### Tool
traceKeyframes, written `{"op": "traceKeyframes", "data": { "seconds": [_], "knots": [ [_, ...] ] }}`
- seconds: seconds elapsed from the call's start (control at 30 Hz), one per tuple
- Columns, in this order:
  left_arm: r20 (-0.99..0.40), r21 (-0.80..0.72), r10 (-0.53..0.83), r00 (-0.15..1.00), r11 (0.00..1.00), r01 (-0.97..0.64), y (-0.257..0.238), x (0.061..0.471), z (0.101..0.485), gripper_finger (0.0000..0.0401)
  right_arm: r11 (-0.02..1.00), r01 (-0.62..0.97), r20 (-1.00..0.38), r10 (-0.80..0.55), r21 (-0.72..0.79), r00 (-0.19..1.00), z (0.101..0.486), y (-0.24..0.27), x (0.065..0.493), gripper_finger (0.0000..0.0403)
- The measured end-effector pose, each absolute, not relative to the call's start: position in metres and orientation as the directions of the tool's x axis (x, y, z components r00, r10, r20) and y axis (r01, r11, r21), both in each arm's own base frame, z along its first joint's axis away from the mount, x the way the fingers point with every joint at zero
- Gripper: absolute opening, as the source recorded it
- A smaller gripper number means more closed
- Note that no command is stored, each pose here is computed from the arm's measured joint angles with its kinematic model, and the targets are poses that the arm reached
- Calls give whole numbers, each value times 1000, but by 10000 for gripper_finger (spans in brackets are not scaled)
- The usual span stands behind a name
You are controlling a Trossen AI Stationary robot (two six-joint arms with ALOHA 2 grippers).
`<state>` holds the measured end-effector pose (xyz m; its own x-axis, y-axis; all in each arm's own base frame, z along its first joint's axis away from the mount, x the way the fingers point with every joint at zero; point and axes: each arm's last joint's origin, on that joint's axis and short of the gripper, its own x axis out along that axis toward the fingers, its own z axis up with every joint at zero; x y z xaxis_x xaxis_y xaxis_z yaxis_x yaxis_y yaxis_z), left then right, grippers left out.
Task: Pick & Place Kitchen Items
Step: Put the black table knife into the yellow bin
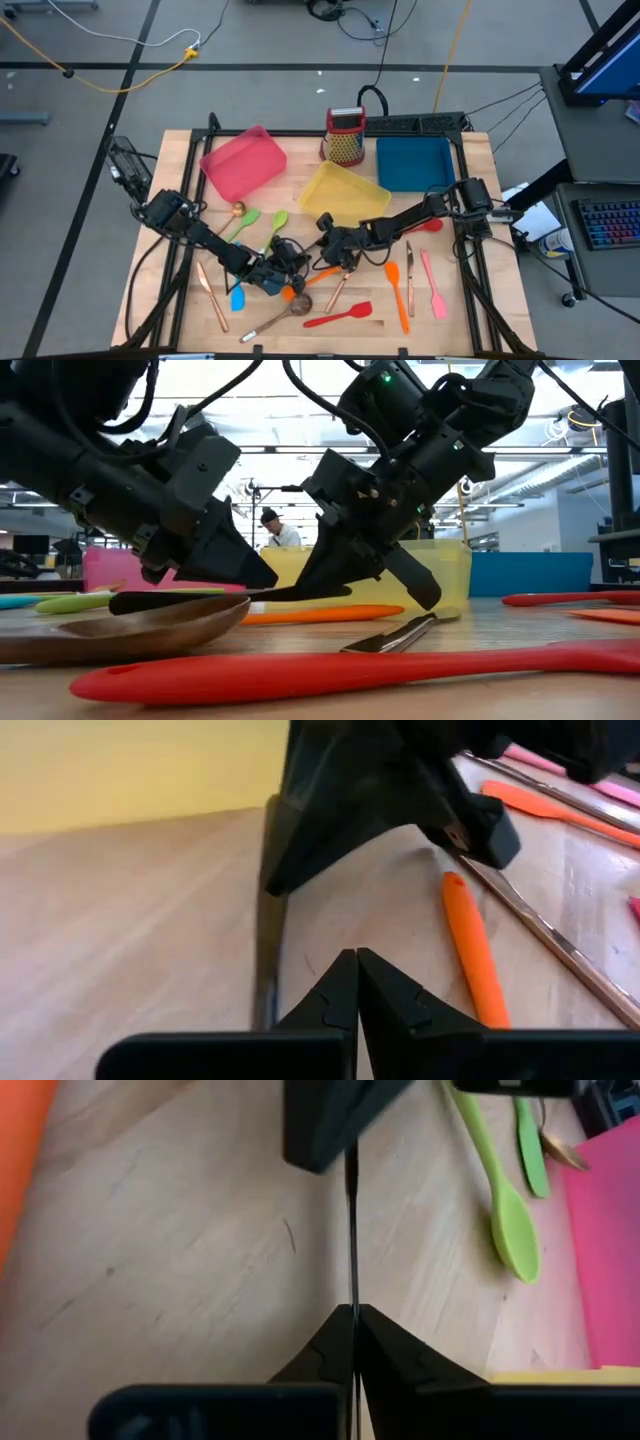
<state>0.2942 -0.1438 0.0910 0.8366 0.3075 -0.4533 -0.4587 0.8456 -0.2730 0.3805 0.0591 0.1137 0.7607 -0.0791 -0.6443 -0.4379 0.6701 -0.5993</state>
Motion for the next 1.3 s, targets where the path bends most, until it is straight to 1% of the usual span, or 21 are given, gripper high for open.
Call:
{"op": "traceKeyframes", "data": {
  "seconds": [0.07, 0.2, 0.33, 0.4, 0.57, 0.73, 0.87, 0.93, 1.03, 1.3],
  "knots": [
    [-438, -270, 308, 845, 852, -450, -143, 294, 100, 12, 669, -439, -645, -78, -599, 761, 114, 59, 380, 3],
    [-409, -232, 300, 862, 879, -416, -141, 291, 128, 3, 671, -439, -645, -77, -598, 761, 114, 61, 380, 2],
    [-398, -198, 305, 865, 892, -406, -135, 282, 156, 13, 700, -419, -641, -71, -578, 764, 117, 64, 379, 1],
    [-404, -170, 307, 862, 901, -400, -132, 277, 167, 14, 720, -396, -625, -67, -570, 777, 124, 65, 379, 1],
    [-413, -109, 342, 844, 901, -419, -124, 264, 187, 3, 764, -343, -593, -63, -546, 803, 146, 64, 375, 1],
    [-411, -48, 366, 835, 906, -420, -118, 254, 200, 18, 784, -332, -598, -63, -525, 799, 164, 62, 368, 1],
    [-393, -16, 379, 838, 908, -419, -114, 248, 211, 16, 800, -306, -580, -63, -515, 812, 180, 61, 363, 1],
    [-380, 7, 392, 838, 907, -421, -112, 245, 216, 9, 802, -283, -571, -87, -527, 816, 188, 60, 360, 0],
    [-355, 41, 411, 840, 904, -425, -108, 243, 224, 3, 822, -208, -566, -162, -531, 808, 199, 54, 353, 0],
    [-332, 98, 437, 836, 897, -430, -94, 236, 239, 22, 875, -128, -643, -236, -466, 728, 218, 24, 328, 1]
  ]
}}
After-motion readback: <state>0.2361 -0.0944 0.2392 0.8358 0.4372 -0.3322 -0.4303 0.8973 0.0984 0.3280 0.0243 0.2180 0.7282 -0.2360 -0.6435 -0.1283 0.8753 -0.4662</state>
